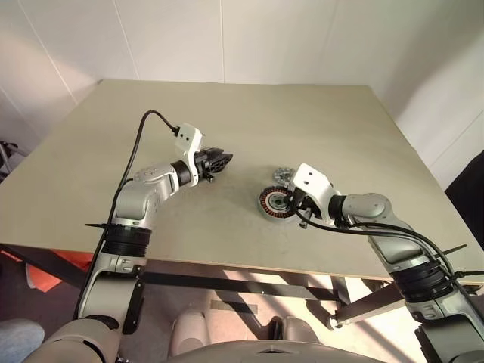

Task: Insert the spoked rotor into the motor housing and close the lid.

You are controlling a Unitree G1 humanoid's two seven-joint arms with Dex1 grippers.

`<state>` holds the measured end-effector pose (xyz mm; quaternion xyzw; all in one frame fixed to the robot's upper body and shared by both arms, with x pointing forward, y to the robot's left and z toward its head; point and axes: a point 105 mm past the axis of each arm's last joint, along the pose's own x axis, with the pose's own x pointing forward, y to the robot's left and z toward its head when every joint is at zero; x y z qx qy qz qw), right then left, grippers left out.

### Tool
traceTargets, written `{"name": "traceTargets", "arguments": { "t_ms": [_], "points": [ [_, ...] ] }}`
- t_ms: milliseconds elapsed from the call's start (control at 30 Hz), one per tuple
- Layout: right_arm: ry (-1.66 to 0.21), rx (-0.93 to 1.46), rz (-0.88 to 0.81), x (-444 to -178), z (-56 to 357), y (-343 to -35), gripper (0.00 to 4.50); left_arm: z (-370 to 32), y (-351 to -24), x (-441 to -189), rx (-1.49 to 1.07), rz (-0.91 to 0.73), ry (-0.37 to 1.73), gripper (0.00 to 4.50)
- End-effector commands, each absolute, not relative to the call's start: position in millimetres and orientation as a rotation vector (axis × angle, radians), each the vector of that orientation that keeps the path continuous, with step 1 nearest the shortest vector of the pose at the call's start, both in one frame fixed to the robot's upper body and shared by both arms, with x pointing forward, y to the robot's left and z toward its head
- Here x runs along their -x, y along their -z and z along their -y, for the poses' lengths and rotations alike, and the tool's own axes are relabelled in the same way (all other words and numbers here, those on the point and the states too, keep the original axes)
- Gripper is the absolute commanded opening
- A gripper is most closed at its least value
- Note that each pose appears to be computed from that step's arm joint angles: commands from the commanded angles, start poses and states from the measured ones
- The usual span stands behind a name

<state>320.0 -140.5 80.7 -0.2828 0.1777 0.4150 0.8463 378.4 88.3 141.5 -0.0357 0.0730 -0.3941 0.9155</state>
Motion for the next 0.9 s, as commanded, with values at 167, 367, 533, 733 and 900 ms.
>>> {"name": "traceTargets", "arguments": {
  "t_ms": [167,367,533,733,900],
  "points": [
    [-0.892,0.634,-0.286,-321,138,-111,0.01,-85,-150,-376,0.064,-0.11,0.826,1.78],
    [-0.917,0.634,-0.242,-319,128,-122,0.01,-84,-148,-376,0.06,-0.115,0.827,1.78],
    [-0.923,0.595,-0.289,-320,126,-106,0.01,-84,-149,-376,0.058,-0.113,0.826,1.78],
    [-0.888,0.55,-0.38,-330,132,-73,0.01,-86,-149,-375,0.057,-0.112,0.819,1.78],
    [-0.906,0.548,-0.334,-330,129,-85,0.01,-89,-149,-376,0.056,-0.111,0.806,1.78]
  ]
}}
